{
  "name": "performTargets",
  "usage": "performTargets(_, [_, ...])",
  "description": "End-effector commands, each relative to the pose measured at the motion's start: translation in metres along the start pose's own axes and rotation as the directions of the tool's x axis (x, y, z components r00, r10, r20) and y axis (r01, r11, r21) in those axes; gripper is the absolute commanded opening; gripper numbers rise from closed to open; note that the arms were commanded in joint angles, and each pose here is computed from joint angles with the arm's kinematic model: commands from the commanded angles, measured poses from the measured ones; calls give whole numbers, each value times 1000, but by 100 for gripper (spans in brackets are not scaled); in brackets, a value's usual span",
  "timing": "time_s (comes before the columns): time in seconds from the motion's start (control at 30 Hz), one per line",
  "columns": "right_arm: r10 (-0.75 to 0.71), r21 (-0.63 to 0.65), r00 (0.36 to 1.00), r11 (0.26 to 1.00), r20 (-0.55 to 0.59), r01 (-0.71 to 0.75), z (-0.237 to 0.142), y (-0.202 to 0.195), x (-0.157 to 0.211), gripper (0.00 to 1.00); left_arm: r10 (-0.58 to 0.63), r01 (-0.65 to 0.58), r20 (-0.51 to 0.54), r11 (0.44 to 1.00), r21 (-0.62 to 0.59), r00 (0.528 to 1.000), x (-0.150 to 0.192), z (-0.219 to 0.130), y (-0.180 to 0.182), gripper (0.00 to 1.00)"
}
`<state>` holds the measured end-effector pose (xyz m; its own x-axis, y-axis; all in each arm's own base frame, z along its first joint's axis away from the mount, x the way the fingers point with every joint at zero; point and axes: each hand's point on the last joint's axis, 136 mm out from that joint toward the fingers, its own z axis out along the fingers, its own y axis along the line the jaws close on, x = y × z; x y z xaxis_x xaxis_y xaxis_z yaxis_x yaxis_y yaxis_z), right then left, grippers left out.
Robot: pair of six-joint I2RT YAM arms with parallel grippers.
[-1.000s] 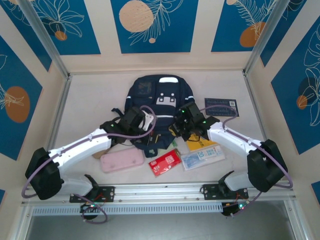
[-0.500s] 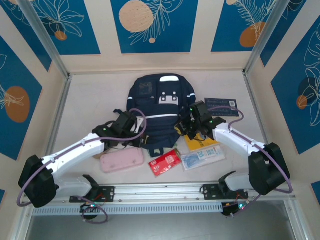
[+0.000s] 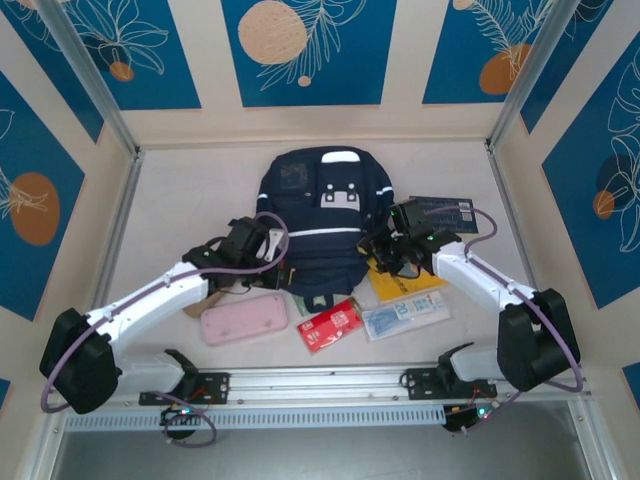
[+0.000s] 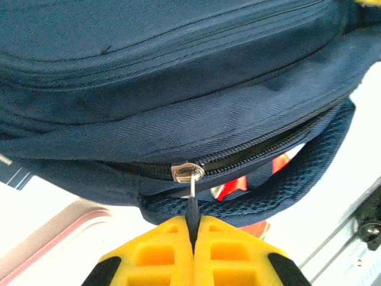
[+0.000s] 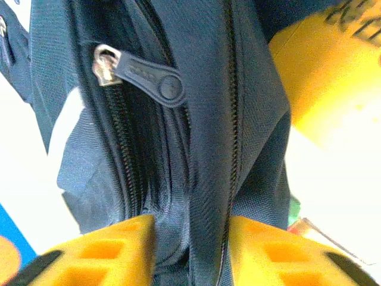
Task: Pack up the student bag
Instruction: Unzip the student bag at the top-center of the table.
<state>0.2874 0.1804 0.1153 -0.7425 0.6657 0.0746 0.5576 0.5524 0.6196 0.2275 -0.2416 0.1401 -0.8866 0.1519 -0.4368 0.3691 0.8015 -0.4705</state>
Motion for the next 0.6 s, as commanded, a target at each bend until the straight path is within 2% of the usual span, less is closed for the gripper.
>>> performTargets(0.0, [-24, 72, 995, 997, 101, 17, -31, -4, -10, 47, 53, -66, 98, 988, 140, 994, -33, -23, -43, 0])
performTargets(0.13, [-4, 190, 980, 981, 197, -34, -64, -18, -11, 54, 75, -97, 123, 977, 192, 990, -42, -32, -65, 0])
performTargets(0.23, [-2, 182, 981, 983, 195, -34, -79, -13, 1, 56, 77, -108, 145, 970, 220, 986, -48, -37, -77, 0])
performTargets(0.4, [3, 88, 994, 996, 105, -12, -81, 7, 30, 56, 80, -118, 158, 962, 245, 984, -55, -39, -90, 0])
performTargets(0.57, [25, 25, 1000, 999, 0, -25, -66, 22, 52, 56, 85, -128, 164, 953, 274, 983, -55, -38, -101, 0])
